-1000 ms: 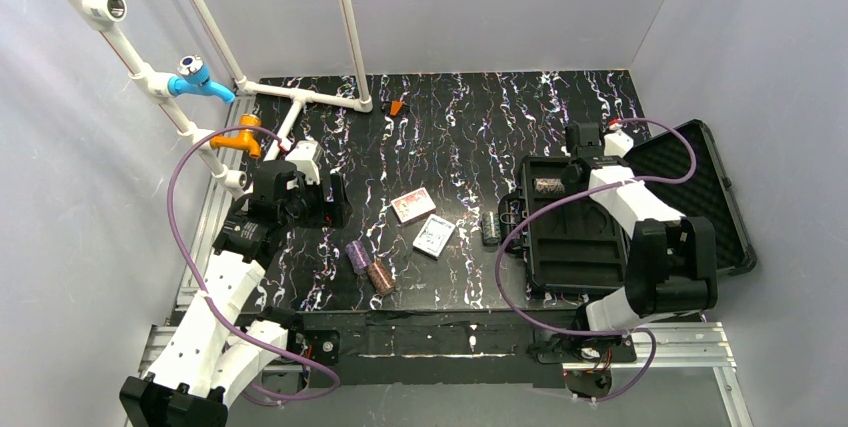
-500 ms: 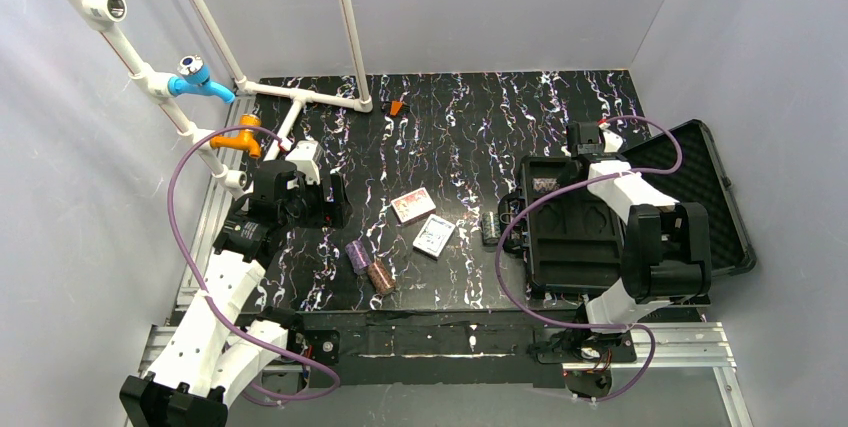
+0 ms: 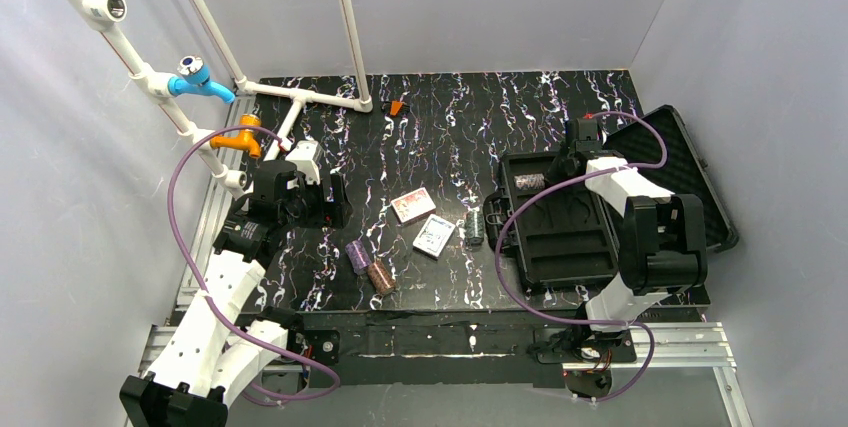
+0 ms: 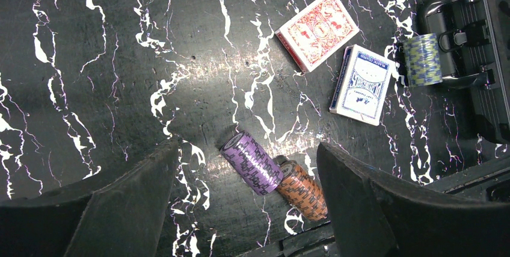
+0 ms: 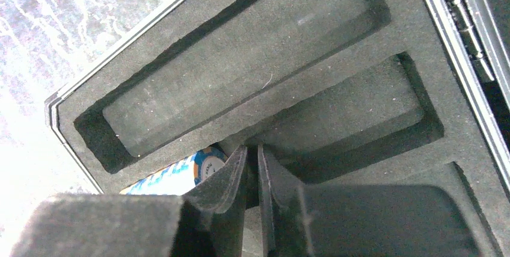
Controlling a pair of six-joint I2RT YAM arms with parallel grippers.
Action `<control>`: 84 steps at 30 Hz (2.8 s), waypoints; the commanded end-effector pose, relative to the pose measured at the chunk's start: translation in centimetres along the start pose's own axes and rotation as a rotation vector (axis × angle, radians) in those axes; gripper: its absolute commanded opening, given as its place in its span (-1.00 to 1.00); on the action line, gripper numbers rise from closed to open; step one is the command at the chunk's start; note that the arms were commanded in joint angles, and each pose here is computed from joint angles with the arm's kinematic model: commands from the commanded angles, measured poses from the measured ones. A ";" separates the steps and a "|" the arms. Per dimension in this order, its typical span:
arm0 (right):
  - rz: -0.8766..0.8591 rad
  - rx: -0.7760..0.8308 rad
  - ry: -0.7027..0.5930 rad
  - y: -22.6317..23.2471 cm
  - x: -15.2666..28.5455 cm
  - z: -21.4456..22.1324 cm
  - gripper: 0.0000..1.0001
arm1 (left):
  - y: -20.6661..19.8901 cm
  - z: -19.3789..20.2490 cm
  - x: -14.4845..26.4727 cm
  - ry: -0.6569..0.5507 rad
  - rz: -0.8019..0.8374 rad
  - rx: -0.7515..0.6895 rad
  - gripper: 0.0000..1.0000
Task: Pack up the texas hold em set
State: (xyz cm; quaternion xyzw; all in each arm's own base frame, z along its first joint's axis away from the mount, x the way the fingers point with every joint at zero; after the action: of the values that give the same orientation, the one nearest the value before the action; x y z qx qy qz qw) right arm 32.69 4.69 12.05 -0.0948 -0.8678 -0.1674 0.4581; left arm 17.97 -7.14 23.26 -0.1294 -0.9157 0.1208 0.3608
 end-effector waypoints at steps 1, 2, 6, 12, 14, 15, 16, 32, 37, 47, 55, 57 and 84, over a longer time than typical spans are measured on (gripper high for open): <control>-0.105 0.049 0.055 1.5 -0.2 0.5 -0.52 | -0.2 -0.4 0.4 -0.017 0.010 -0.016 0.67; -0.102 0.058 0.051 1.5 -0.1 0.4 -0.46 | -0.2 -0.4 0.4 -0.017 0.009 -0.016 0.67; -0.065 0.082 0.025 1.2 0.7 -0.3 -0.01 | -0.3 -0.4 0.4 -0.015 0.011 -0.016 0.67; -0.033 0.093 -0.041 1.2 3.1 -2.0 0.85 | -0.2 -0.4 0.4 -0.016 0.011 -0.016 0.67; -0.026 0.103 -0.054 1.4 3.9 -2.6 0.96 | -0.3 -0.4 0.4 -0.016 0.012 -0.017 0.67; -0.026 0.108 -0.062 1.5 4.4 -2.8 0.96 | -0.2 -0.4 0.5 -0.018 0.011 -0.016 0.67; -0.029 0.117 -0.066 1.8 4.8 -2.9 0.96 | -0.3 -0.4 0.5 -0.017 0.012 -0.017 0.67; -0.240 0.282 -0.065 8.9 11.4 1.1 0.96 | -0.3 -0.4 0.6 -0.020 0.016 -0.017 0.66; -0.295 0.356 -0.009 11.5 11.9 4.3 0.93 | -0.3 -0.4 0.7 -0.024 0.014 -0.016 0.66; -0.287 0.465 0.125 13.9 10.4 9.3 0.78 | -0.4 -0.4 0.7 -0.021 0.024 -0.015 0.66; -0.210 0.471 0.225 14.2 8.1 12.7 0.60 | -0.4 -0.4 1.0 -0.033 0.025 -0.016 0.66; -0.202 0.483 0.241 14.4 7.5 13.4 0.54 | -0.4 -0.3 1.0 -0.032 0.024 -0.013 0.66; -0.100 0.524 0.274 14.3 4.3 15.6 0.17 | -0.5 -0.4 0.9 -0.027 0.032 -0.013 0.66</control>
State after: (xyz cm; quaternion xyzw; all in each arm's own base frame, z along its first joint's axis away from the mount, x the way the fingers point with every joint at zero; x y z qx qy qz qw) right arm 22.82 23.87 10.70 0.1025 -0.8098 0.0230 0.5773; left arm 17.72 -7.13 23.58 -0.1345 -0.9178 0.1229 0.3528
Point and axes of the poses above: each gripper's point midway between its finger pads, its own x axis back along the fingers, its own y axis along the line the jaws close on, z = x × y, the point moved 8 cm from there along x, back along the fingers, and after that the axes turned 6 degrees about x, right-handed, at the moved point
